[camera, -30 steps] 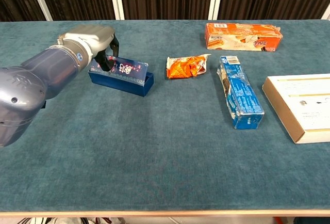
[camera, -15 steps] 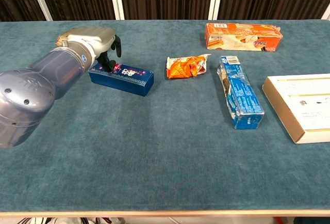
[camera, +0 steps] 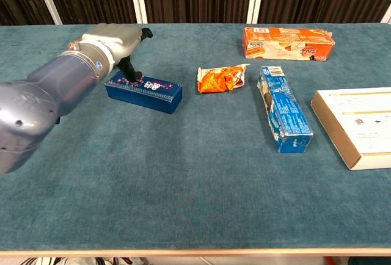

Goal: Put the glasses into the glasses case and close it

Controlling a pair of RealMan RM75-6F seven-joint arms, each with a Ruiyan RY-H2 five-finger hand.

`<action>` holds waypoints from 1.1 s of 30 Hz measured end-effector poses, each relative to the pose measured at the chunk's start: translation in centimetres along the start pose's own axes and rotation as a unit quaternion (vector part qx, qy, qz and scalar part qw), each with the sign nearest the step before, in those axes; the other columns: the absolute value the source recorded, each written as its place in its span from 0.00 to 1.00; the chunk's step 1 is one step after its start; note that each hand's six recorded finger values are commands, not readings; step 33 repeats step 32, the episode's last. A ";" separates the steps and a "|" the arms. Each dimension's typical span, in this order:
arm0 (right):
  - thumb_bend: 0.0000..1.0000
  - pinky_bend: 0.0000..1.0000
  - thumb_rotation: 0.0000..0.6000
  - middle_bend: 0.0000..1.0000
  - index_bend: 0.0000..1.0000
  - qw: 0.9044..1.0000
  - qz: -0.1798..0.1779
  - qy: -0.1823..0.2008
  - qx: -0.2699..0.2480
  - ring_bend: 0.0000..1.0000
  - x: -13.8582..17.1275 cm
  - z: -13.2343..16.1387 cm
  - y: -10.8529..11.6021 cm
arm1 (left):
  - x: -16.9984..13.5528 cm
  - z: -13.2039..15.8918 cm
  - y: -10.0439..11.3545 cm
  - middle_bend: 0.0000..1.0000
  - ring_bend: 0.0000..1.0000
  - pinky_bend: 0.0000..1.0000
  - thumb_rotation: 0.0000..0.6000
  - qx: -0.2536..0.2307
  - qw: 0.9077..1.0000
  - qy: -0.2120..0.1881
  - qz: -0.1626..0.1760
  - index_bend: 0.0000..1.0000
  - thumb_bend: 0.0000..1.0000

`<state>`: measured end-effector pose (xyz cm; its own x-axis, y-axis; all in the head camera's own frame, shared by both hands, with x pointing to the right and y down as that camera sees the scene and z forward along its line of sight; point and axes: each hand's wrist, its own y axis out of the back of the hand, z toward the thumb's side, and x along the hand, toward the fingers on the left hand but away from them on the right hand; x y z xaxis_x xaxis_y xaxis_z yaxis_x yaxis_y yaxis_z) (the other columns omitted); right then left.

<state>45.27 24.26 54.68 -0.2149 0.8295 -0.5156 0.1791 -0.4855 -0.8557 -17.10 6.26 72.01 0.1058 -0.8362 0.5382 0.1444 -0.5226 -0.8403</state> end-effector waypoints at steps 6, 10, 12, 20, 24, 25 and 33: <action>0.20 0.16 1.00 0.00 0.00 1.000 -0.004 0.002 0.002 0.08 0.0 0.0 0.1 | -1.7 -1.2 2.4 0.03 0.00 0.00 1.00 0.018 0.999 -0.033 0.022 0.05 0.36; 0.20 0.16 1.00 0.00 0.00 1.000 -0.008 0.002 0.007 0.08 0.0 0.0 0.2 | -3.5 -3.7 4.2 0.02 0.00 0.00 1.00 0.033 0.997 -0.045 0.046 0.05 0.36; 0.20 0.16 1.00 0.00 0.00 1.000 -0.009 0.003 0.007 0.08 -0.1 0.0 0.2 | -4.8 -5.4 4.8 0.02 0.00 0.00 1.00 0.030 0.997 -0.043 0.051 0.05 0.36; 0.20 0.16 1.00 0.00 0.00 1.000 -0.017 0.019 0.018 0.08 0.0 0.5 0.3 | -11.2 -13.4 5.7 0.01 0.00 0.00 1.00 -0.011 1.000 -0.008 0.025 0.05 0.36; 0.20 0.16 1.00 0.00 0.00 0.999 -0.027 0.038 0.027 0.08 -0.1 1.0 0.6 | -14.4 -16.1 6.1 0.01 0.00 0.00 1.00 -0.027 1.000 -0.006 0.014 0.05 0.36; 0.20 0.16 1.00 0.00 0.00 0.998 -0.031 0.046 0.030 0.08 -0.1 1.2 0.7 | -15.1 -16.5 6.3 0.01 0.00 0.00 1.00 -0.026 1.000 -0.008 0.015 0.05 0.36; 0.20 0.16 1.00 0.00 0.00 0.996 -0.041 0.067 0.034 0.08 0.0 1.4 0.7 | -20.0 -18.4 6.6 0.01 0.00 0.00 1.00 -0.047 0.998 -0.032 0.027 0.05 0.36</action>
